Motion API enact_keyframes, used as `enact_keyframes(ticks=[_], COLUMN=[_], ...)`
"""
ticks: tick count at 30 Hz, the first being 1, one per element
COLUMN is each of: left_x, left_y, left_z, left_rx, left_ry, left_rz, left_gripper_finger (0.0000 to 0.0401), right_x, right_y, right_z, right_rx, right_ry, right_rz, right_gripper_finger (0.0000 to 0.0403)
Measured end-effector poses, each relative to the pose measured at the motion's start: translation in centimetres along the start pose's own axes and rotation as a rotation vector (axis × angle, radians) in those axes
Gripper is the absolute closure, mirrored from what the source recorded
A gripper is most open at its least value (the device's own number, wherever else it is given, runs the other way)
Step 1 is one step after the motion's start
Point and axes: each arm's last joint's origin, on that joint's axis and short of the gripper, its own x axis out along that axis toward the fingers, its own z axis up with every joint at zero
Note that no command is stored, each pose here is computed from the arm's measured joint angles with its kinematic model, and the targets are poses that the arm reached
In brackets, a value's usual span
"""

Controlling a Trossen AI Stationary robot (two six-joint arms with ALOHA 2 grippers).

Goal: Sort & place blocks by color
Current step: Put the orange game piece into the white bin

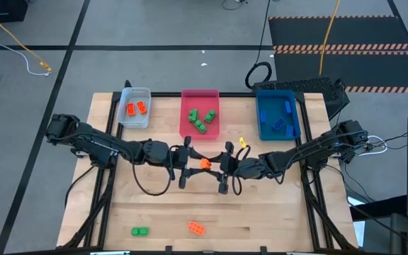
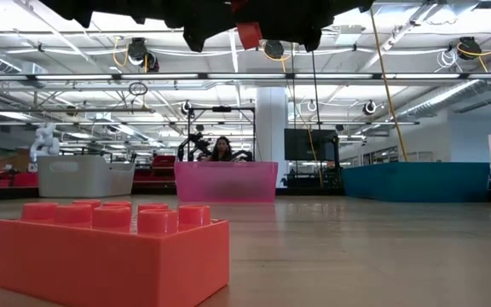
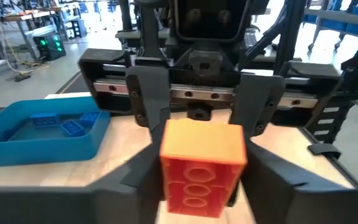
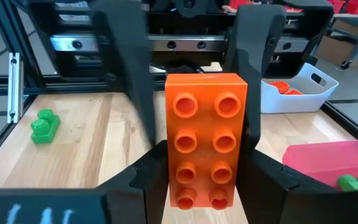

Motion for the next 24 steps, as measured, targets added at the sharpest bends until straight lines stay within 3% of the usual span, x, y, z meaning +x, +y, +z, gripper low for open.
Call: enact_keyframes(ticks=[3, 9, 17, 24], left_x=[0.0, 0.0, -0.8, -3.5], left_y=[0.0, 0.0, 0.2, 0.9], left_z=[-0.1, -0.1, 0.4, 1.6], left_rx=[0.010, 0.018, 0.021, 0.048], left_ry=[0.008, 0.012, 0.036, 0.115], left_rz=[-0.003, 0.000, 0.021, 0.159], left_gripper_finger=[0.0268, 0.0267, 0.0267, 0.0267], right_x=[0.0, 0.0, 0.0, -0.1], right_y=[0.0, 0.0, -0.1, -0.2], right_z=[0.0, 0.0, -0.6, -1.0], right_rx=[0.002, -0.001, 0.019, 0.007], right_ry=[0.003, 0.003, 0.062, 0.094], right_rz=[0.003, 0.004, -0.011, -0.018], right_gripper_finger=[0.0250, 0.0254, 0.0223, 0.0214])
